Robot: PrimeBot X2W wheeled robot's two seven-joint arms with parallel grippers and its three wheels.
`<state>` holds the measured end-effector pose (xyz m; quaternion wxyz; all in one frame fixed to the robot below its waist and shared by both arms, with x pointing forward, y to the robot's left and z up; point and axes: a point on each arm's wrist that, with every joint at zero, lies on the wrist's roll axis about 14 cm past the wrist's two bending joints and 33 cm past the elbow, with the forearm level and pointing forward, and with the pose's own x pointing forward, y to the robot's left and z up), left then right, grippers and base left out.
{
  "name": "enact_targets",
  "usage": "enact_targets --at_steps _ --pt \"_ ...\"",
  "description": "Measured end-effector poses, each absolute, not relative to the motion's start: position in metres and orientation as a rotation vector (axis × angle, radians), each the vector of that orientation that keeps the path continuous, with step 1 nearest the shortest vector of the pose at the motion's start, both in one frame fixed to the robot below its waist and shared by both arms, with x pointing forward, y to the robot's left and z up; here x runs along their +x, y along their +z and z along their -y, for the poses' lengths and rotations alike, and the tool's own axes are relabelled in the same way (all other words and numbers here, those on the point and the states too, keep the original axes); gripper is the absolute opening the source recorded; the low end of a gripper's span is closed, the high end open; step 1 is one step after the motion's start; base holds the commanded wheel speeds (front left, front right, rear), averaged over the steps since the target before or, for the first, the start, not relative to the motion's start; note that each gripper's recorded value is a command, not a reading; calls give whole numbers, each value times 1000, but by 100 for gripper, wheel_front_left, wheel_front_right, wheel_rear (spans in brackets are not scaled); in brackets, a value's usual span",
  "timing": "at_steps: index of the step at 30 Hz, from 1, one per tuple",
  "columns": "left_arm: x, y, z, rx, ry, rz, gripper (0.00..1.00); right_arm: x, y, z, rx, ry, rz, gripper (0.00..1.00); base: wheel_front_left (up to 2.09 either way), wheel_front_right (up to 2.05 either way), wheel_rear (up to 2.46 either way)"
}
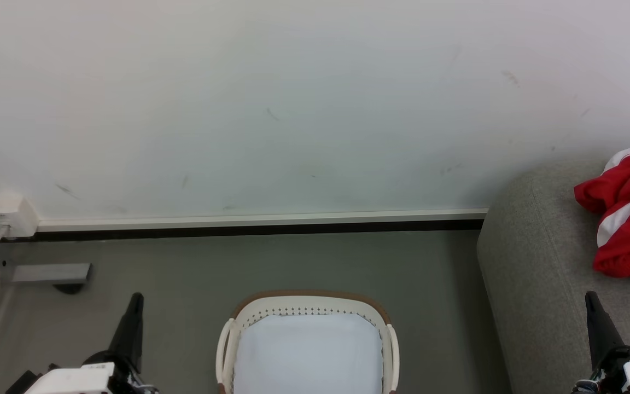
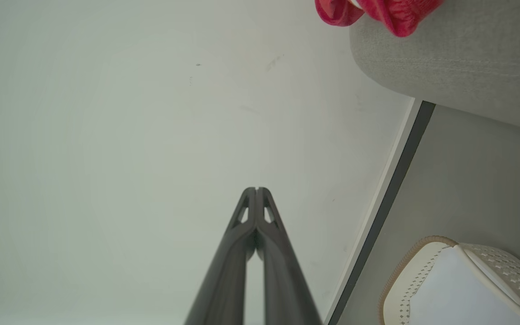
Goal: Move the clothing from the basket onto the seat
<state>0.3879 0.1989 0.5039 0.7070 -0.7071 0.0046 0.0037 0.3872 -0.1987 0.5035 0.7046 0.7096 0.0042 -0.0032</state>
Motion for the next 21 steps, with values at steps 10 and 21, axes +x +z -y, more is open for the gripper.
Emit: enact_targets --at_steps 10,21 --pt "388 504 -199 -1571 8 -10 0 387 503 199 1578 -7 -9 0 0 0 0" --pt "388 504 -199 -1571 8 -10 0 387 503 199 1578 -7 -9 0 0 0 0"
